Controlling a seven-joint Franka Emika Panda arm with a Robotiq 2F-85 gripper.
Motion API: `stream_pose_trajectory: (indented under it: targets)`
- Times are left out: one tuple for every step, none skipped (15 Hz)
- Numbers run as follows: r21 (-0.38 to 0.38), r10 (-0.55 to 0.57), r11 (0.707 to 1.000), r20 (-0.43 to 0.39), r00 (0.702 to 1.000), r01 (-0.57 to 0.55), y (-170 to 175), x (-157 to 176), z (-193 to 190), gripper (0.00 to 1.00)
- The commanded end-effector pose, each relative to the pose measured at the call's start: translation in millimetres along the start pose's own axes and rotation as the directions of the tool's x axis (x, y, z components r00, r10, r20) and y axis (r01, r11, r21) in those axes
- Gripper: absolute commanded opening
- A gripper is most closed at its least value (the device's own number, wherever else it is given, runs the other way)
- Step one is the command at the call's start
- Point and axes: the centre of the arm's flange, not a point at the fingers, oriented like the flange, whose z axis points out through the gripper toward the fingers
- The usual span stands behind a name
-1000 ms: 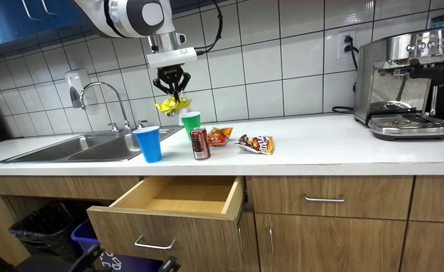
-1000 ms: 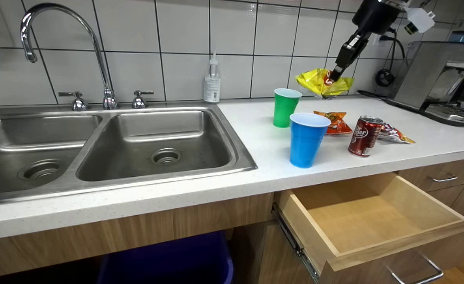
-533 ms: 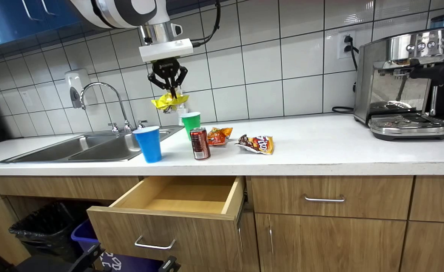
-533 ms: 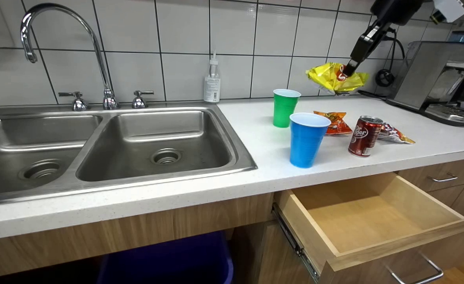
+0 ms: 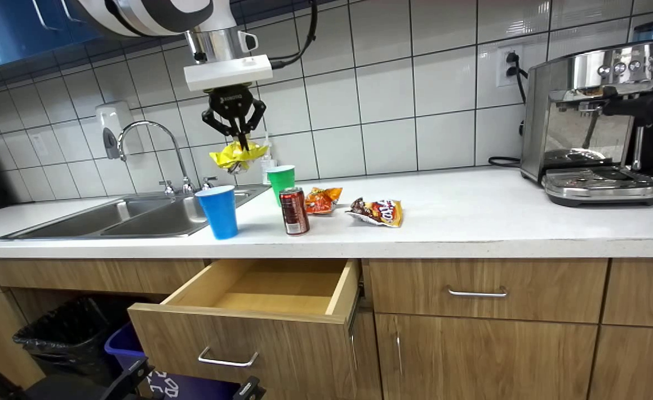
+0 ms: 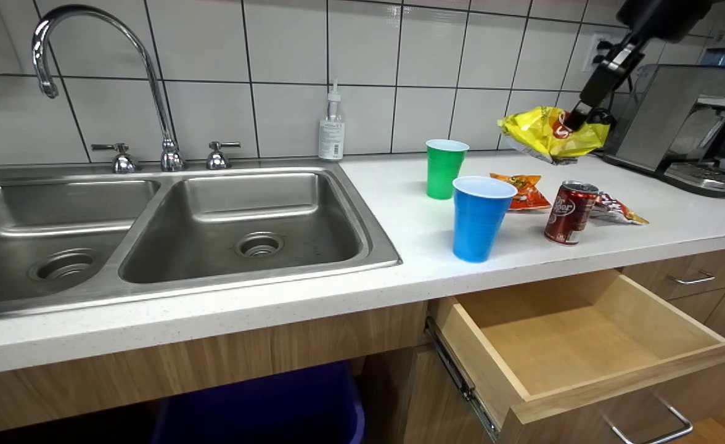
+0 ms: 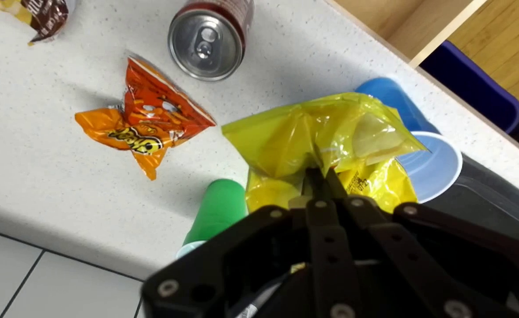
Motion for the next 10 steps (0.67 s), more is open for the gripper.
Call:
stream_pose_trajectory:
  targets:
    - [0.006,-0.025,1.000,0.018,1.000,0.025,-10,-40,-18,0.00]
    - [0.007,-0.028,1.000,0.024,0.999,0.028,-12,-48,-18,0.00]
    - [0.010,-0.038,0.999,0.033,0.999,0.037,-14,-57,-19,0.00]
    - [0.017,-0.046,0.999,0.042,0.998,0.045,-16,-65,-20,0.00]
    - [0.024,-0.061,0.998,0.053,0.997,0.060,-18,-73,-21,0.00]
    - [0.031,-0.075,0.997,0.063,0.995,0.074,-21,-78,-22,0.00]
    - [0.038,-0.094,0.995,0.075,0.993,0.092,-24,-85,-21,0.00]
    - [0.044,-0.115,0.993,0.087,0.990,0.112,-27,-89,-20,0.00]
    - [0.051,-0.139,0.990,0.100,0.985,0.134,-29,-93,-18,0.00]
    - [0.059,-0.159,0.986,0.110,0.981,0.153,-32,-95,-17,0.00]
